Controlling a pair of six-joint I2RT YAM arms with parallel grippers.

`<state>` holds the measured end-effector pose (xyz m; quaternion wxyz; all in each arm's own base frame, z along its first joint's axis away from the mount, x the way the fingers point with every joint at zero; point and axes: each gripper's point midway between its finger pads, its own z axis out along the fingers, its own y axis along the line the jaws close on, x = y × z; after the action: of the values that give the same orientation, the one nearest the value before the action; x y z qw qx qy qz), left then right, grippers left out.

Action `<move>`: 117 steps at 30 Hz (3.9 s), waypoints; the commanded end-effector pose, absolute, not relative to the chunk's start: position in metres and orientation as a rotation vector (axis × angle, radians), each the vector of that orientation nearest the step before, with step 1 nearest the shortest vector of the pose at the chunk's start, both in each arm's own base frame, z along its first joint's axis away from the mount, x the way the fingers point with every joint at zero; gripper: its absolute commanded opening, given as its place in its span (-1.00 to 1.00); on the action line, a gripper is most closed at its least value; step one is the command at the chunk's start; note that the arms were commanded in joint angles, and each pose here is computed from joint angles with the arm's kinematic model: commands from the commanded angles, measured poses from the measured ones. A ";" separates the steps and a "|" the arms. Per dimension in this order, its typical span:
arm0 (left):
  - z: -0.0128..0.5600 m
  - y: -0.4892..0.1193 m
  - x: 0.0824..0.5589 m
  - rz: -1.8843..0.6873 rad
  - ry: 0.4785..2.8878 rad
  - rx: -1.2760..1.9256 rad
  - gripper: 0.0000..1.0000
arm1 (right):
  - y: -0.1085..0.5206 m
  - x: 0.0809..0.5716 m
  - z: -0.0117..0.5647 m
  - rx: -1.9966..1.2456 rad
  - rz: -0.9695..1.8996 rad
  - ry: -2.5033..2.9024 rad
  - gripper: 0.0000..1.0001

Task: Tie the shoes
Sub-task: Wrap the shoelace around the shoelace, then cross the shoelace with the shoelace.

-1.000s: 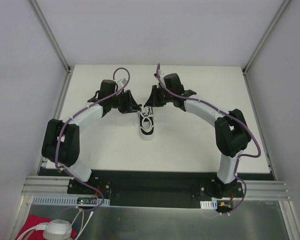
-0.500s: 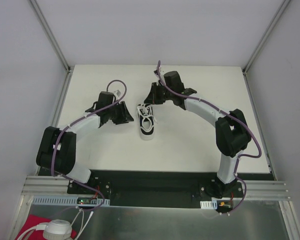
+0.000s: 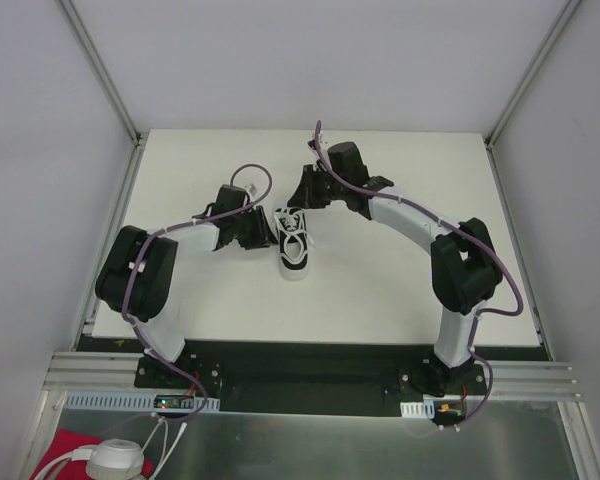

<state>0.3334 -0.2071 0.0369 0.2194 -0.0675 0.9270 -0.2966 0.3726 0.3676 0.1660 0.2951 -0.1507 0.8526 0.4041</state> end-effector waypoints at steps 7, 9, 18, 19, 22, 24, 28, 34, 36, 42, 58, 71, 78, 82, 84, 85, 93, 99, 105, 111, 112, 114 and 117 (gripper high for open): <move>0.041 -0.223 0.373 -0.866 2.487 -0.159 -0.47 | 0.379 0.375 0.198 -0.408 1.145 2.188 -0.98; 0.040 -0.222 0.376 -0.856 2.486 -0.168 -0.64 | 0.379 0.375 0.200 -0.411 1.148 2.185 -0.98; 0.045 -0.222 0.375 -0.865 2.476 -0.175 -1.00 | 0.380 0.374 0.198 -0.409 1.154 2.192 -0.98; 0.052 -0.223 0.373 -0.875 2.458 -0.145 -1.00 | 0.380 0.374 0.198 -0.410 1.152 2.188 -0.98; 0.062 -0.219 0.366 -0.872 2.436 -0.120 -1.00 | 0.380 0.374 0.199 -0.402 1.156 2.185 -0.98; 0.062 -0.212 0.361 -0.832 2.447 -0.133 -1.00 | 0.381 0.373 0.197 -0.404 1.162 2.191 -0.98; 0.077 -0.211 0.353 -0.849 2.426 -0.112 -1.00 | 0.380 0.373 0.195 -0.399 1.157 2.196 -0.98; 0.077 -0.200 0.339 -0.792 2.458 -0.125 -1.00 | 0.382 0.374 0.197 -0.397 1.171 2.178 -0.98; 0.076 -0.196 0.335 -0.764 2.474 -0.128 -1.00 | 0.382 0.373 0.195 -0.402 1.173 2.181 -0.98; 0.079 -0.189 0.315 -0.714 2.617 -0.012 -1.00 | 0.382 0.373 0.194 -0.409 1.175 2.180 -0.98; 0.110 -0.163 0.315 -0.584 2.574 -0.080 0.39 | 0.387 0.372 0.184 -0.427 1.186 2.200 -0.98; 0.182 -0.195 0.364 -0.848 2.233 0.191 0.44 | 0.388 0.373 0.185 -0.423 1.203 2.207 -0.98; 0.172 -0.218 0.374 -0.997 2.153 0.248 0.41 | 0.390 0.371 0.185 -0.426 1.217 2.210 -0.98; 0.178 -0.225 0.376 -1.041 2.067 0.308 0.34 | 0.389 0.372 0.186 -0.422 1.218 2.210 -0.98; 0.177 -0.229 0.374 -1.064 2.038 0.354 0.36 | 0.388 0.373 0.187 -0.422 1.219 2.208 -0.98; 0.175 -0.229 0.372 -1.074 2.025 0.368 0.38 | 0.388 0.373 0.185 -0.420 1.219 2.212 -0.98; 0.151 -0.227 0.378 -1.038 2.055 0.360 0.31 | 0.389 0.373 0.186 -0.421 1.224 2.210 -0.98; 0.154 -0.236 0.380 -1.080 2.022 0.383 0.24 | 0.389 0.375 0.185 -0.413 1.229 2.216 -0.98; 0.147 -0.245 0.376 -1.116 2.045 0.405 0.11 | 0.391 0.375 0.186 -0.415 1.240 2.215 -0.98; 0.150 -0.248 0.370 -1.137 2.035 0.427 0.06 | 0.391 0.376 0.189 -0.410 1.243 2.208 -0.98; 0.150 -0.248 0.369 -1.137 2.034 0.428 0.07 | 0.391 0.377 0.190 -0.410 1.244 2.207 -0.98; 0.148 -0.248 0.369 -1.140 2.038 0.429 0.01 | 0.391 0.377 0.191 -0.410 1.244 2.205 -0.98; 0.149 -0.250 0.369 -1.152 2.040 0.430 -0.21 | 0.392 0.377 0.190 -0.409 1.245 2.206 -0.98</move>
<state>0.3709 -0.2408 0.1351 0.3597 0.1401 0.8165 -0.4294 0.3743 0.3821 0.1600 0.2627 -0.1412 0.8463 0.4415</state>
